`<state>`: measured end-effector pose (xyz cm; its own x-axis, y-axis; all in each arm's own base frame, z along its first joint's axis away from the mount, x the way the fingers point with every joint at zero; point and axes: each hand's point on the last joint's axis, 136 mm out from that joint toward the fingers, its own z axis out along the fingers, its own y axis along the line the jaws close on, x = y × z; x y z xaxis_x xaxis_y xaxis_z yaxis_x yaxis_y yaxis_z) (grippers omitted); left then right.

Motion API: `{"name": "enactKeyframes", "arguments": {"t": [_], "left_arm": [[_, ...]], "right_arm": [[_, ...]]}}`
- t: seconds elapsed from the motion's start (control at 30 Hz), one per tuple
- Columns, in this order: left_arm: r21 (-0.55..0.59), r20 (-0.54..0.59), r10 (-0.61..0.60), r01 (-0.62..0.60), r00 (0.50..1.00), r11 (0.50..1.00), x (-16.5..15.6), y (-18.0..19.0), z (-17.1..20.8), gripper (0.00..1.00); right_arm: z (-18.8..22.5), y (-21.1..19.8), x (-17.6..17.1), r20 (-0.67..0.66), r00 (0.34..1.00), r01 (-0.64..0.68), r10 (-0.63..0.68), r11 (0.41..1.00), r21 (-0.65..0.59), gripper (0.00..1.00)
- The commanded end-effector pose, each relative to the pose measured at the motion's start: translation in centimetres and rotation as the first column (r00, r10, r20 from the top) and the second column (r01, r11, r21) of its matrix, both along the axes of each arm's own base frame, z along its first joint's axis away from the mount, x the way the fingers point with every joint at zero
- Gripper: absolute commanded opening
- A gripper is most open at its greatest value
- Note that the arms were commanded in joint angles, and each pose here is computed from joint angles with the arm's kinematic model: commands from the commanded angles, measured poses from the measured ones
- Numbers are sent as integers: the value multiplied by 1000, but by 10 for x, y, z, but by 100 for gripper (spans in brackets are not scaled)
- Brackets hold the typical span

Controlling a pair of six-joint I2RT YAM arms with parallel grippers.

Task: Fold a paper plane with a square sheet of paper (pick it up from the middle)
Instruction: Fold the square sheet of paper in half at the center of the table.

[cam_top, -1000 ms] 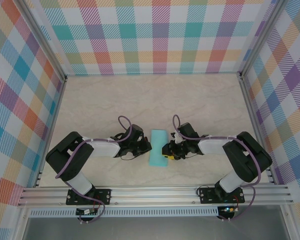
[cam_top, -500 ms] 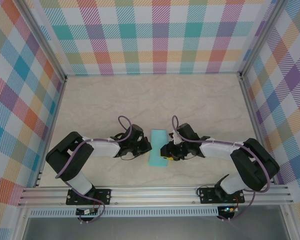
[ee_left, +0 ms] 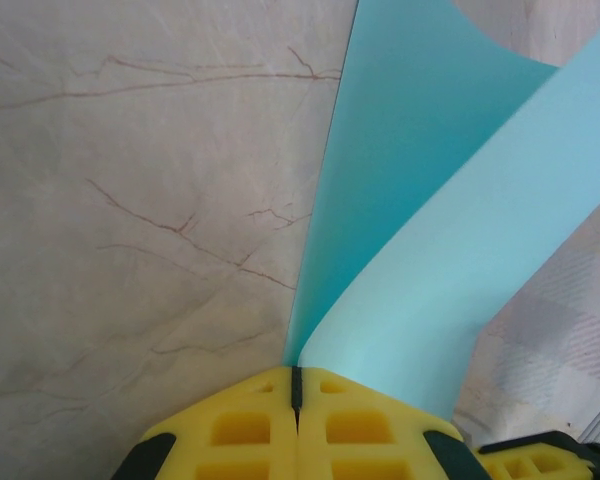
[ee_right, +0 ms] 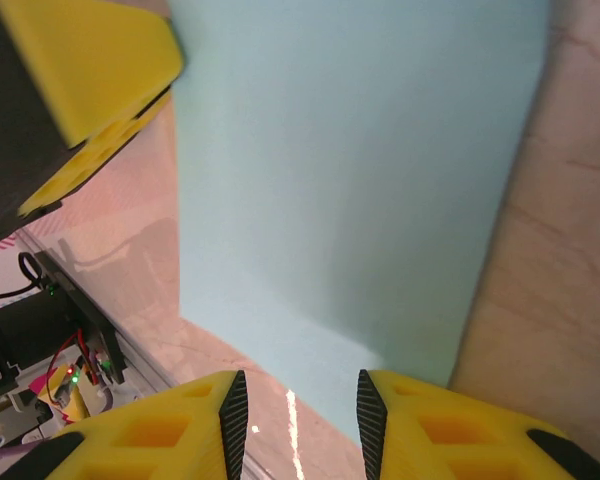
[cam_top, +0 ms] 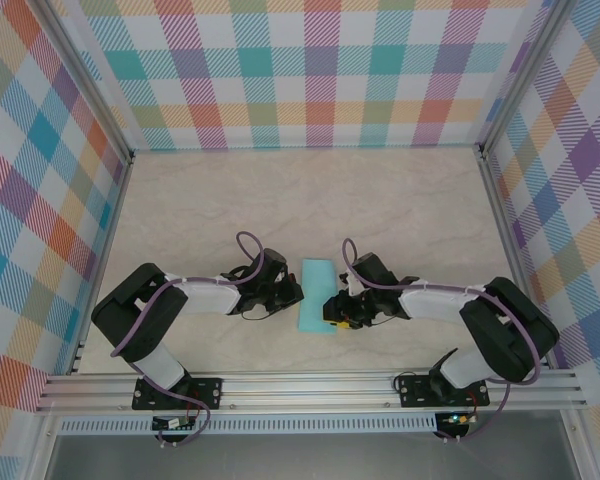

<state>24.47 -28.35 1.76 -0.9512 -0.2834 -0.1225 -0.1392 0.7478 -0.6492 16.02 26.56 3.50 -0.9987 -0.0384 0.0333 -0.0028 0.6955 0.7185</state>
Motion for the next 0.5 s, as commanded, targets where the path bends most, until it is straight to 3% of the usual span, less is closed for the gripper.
{"name": "enactKeyframes", "arguments": {"t": [0.0, 0.3, 0.47], "left_arm": [[134, -89, -5, 17, 996, 991, -22, 21, -35, 2], [136, -89, -5, 17, 996, 991, -22, 21, -35, 2], [136, -90, -6, 18, 996, 991, -23, 21, -35, 2]], "right_arm": [[5, 2, -7, 8, 1000, -19, 19, 1000, 9, 37], [-31, -9, -27, -73, 997, -23, 17, 997, -76, 37], [-27, -9, -25, -62, 998, -16, 10, 996, -87, 36]]}}
